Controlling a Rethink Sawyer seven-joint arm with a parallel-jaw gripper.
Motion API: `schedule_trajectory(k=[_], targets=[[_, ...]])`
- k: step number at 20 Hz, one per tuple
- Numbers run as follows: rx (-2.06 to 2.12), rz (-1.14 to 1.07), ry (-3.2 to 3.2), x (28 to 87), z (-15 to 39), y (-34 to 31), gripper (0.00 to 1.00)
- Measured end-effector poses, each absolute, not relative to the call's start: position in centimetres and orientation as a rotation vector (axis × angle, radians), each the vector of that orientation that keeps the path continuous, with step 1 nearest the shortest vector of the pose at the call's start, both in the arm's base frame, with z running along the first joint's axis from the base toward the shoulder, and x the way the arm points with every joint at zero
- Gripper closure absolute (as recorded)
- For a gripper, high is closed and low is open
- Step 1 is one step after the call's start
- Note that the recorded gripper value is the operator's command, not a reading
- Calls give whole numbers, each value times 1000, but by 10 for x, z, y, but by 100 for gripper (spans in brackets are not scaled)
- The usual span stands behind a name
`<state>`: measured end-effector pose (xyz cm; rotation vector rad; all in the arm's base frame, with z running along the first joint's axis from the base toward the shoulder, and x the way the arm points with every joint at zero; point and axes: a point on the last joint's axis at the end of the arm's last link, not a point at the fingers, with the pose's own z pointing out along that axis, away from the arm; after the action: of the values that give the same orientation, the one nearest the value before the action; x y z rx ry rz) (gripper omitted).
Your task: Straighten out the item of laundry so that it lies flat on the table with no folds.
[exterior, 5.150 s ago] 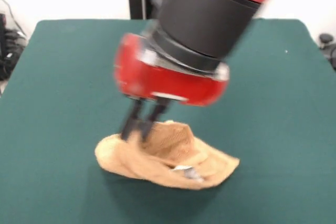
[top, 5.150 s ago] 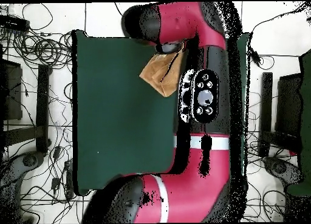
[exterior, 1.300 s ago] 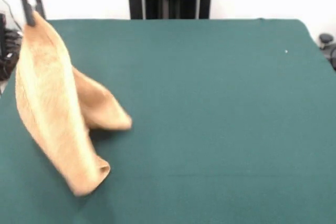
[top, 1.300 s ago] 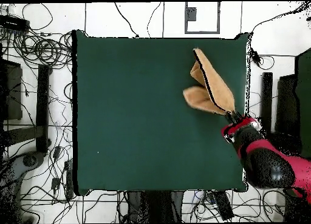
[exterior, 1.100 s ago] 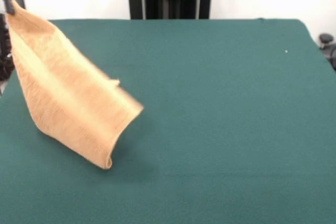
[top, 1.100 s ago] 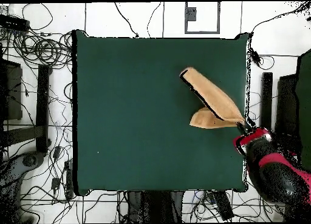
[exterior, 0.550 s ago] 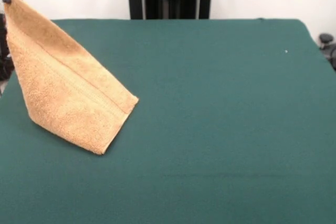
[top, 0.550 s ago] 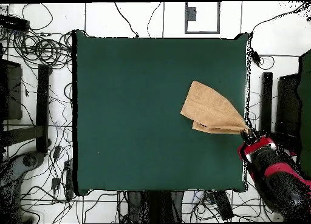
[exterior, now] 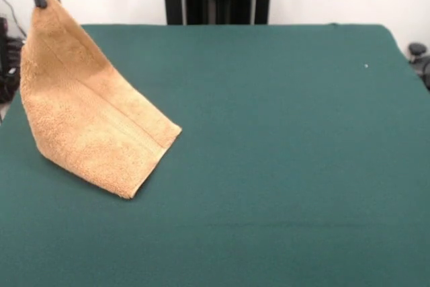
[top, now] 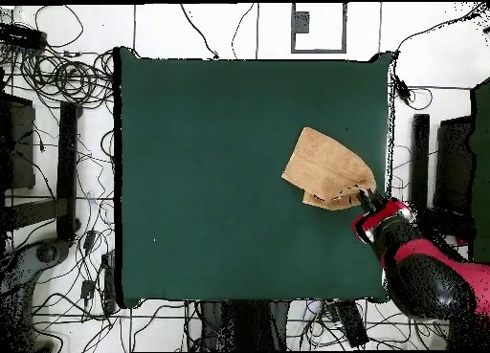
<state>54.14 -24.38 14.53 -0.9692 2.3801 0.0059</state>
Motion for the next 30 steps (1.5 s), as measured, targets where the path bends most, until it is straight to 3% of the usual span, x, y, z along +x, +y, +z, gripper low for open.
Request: schedule_trajectory(k=[9, 30], targets=[[-1007, 58, 2367, 566, 142, -218, 100], [-1268, 503, 2661, 669, 120, -220, 100]])
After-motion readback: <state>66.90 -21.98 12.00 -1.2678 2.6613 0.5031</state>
